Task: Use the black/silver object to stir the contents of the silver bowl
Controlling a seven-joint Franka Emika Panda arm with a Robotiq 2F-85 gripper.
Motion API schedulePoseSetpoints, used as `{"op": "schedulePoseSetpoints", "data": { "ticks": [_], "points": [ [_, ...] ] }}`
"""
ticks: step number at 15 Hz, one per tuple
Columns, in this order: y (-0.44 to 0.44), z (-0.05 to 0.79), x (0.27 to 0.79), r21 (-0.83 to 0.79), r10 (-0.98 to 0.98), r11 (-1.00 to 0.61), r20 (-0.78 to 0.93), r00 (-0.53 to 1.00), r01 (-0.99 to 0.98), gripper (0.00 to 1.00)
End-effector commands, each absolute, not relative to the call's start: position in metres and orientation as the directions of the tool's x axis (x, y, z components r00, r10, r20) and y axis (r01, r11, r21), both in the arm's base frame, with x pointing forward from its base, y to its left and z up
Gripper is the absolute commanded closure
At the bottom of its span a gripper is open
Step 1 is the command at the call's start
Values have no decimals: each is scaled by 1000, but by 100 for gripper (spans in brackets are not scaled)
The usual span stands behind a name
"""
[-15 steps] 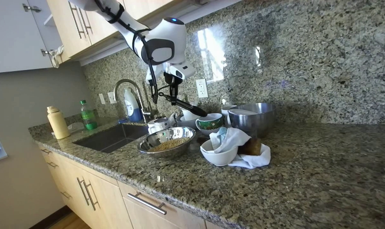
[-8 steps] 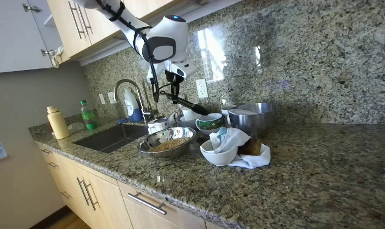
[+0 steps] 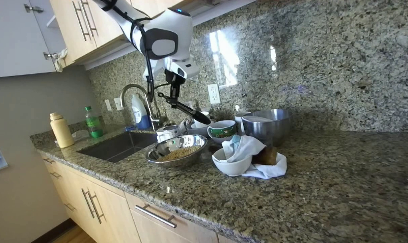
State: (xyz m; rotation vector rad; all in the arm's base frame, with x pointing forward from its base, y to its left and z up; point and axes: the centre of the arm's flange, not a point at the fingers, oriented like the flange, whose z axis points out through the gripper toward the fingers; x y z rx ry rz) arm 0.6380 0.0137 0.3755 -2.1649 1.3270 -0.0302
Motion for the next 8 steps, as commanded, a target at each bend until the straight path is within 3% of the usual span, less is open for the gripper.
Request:
{"op": "schedulePoseSetpoints", "data": {
  "ticks": [1,8],
  "points": [
    [19,408,593,-491,-822,-284,-318,473,-824,95],
    [21,428,555,-436,-776,-260,-437,455,-862,95]
  ]
}}
